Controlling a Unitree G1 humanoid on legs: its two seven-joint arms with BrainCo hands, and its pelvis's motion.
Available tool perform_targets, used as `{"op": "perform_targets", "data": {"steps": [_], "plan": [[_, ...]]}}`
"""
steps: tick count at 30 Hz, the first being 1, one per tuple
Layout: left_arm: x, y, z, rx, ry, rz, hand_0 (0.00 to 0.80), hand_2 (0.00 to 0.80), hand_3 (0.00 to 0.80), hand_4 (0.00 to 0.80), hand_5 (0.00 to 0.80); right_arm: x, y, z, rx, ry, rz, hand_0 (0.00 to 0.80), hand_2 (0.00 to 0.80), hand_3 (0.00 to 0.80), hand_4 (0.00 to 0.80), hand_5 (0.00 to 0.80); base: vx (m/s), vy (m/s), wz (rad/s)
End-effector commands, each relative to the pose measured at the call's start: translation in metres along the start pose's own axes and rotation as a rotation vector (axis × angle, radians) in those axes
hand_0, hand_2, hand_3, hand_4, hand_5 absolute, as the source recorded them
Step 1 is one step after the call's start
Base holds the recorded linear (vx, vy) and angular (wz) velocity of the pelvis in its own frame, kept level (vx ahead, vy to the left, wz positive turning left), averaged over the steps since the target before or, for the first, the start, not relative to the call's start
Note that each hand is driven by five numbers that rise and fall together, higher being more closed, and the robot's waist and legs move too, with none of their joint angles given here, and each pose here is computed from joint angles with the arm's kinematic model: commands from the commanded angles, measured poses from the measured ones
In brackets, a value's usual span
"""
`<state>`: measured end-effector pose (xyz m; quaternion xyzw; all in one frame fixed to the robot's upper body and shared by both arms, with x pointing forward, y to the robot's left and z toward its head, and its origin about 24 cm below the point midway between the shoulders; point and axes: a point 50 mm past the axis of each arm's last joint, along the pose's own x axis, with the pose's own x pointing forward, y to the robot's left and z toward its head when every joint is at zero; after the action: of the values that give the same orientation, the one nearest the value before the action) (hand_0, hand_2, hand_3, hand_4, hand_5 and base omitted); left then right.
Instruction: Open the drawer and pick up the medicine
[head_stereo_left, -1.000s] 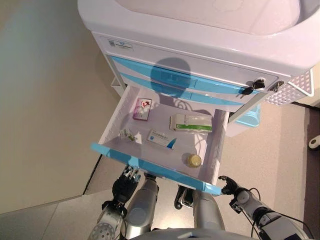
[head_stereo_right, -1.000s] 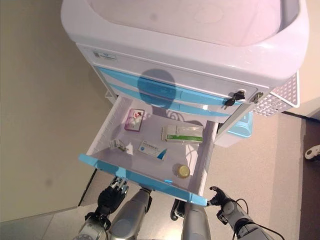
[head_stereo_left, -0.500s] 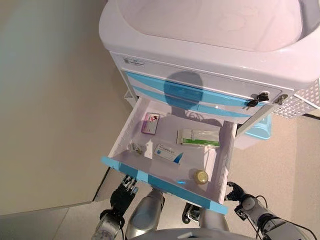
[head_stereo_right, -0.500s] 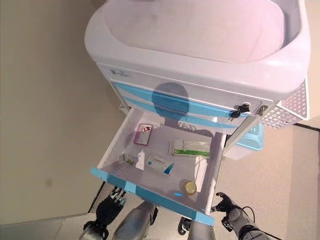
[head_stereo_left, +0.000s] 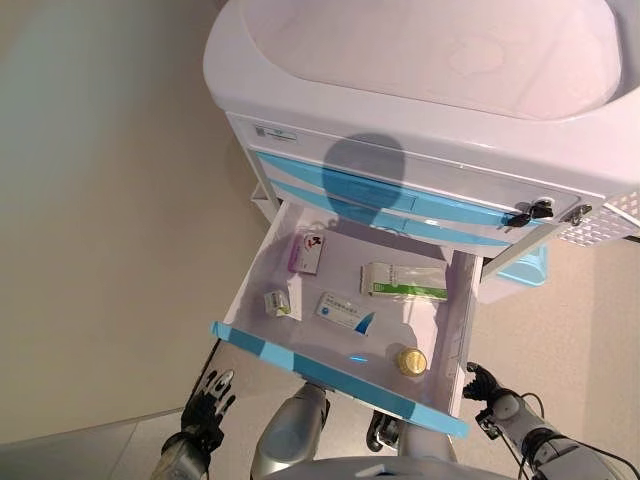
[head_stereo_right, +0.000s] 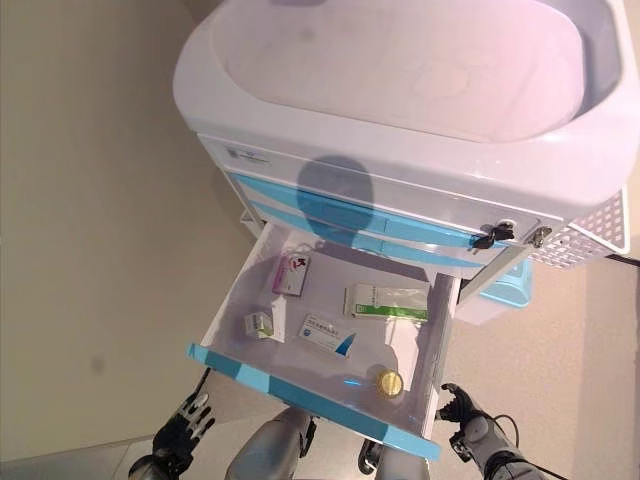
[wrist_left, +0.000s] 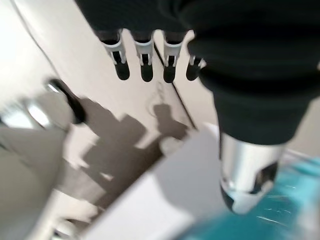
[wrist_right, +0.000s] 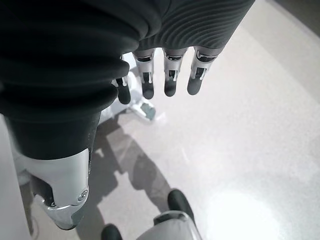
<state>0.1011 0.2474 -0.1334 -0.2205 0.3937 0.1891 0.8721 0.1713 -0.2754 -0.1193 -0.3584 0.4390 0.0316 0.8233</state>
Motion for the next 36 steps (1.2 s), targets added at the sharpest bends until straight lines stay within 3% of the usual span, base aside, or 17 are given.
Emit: {"op": "perform_targets", "data": {"steps": [1,8,13,18,22,26,30,36], "plan": [[-0.002,0.022,-0.006,0.124,0.049,0.12,0.0,0.0,0.0,0.0,0.0,0.001,-0.014,0.0,0.013,-0.006,-0.043,0.0,0.0,0.0,0.0,0.0,0.035,0.032,-0.13],[-0.012,0.056,-0.035,0.357,0.291,0.296,0.0,0.0,0.0,0.0,0.0,0.0,-0.008,-0.003,0.023,0.01,-0.031,0.0,0.0,0.0,0.0,0.0,0.033,0.023,-0.15],[-0.019,0.069,-0.039,0.511,0.368,0.351,0.0,0.0,0.0,0.0,0.0,-0.001,-0.012,-0.008,0.036,0.027,-0.055,0.0,0.0,0.0,0.0,0.0,0.03,0.017,-0.24],[-0.018,0.062,-0.044,0.659,0.4,0.297,0.0,0.0,0.0,0.0,0.0,-0.002,-0.037,-0.016,0.025,0.041,-0.125,0.0,0.0,0.0,0.0,0.0,0.024,0.029,-0.38],[-0.01,0.045,-0.045,0.802,0.394,0.218,0.0,0.0,0.0,0.0,0.0,-0.005,-0.071,0.008,0.05,-0.099,-0.225,0.0,0.0,0.0,0.0,0.0,0.003,0.023,-0.59],[-0.007,0.042,-0.042,0.812,0.378,0.214,0.0,0.0,0.0,0.0,0.0,-0.012,-0.089,0.023,0.09,-0.209,-0.274,0.0,0.0,0.0,0.0,0.0,0.004,0.006,-0.34],[-0.004,0.044,-0.032,0.794,0.348,0.241,0.0,0.0,0.0,0.0,0.0,-0.046,-0.115,0.056,0.087,-0.488,-0.351,0.0,0.0,0.0,0.0,0.0,-0.012,0.007,-0.3],[-0.005,0.047,-0.03,0.792,0.343,0.253,0.0,0.0,0.0,0.0,0.0,-0.084,-0.125,0.079,0.149,-0.736,-0.343,0.0,0.0,0.0,0.0,0.0,-0.005,0.002,-0.14]]}}
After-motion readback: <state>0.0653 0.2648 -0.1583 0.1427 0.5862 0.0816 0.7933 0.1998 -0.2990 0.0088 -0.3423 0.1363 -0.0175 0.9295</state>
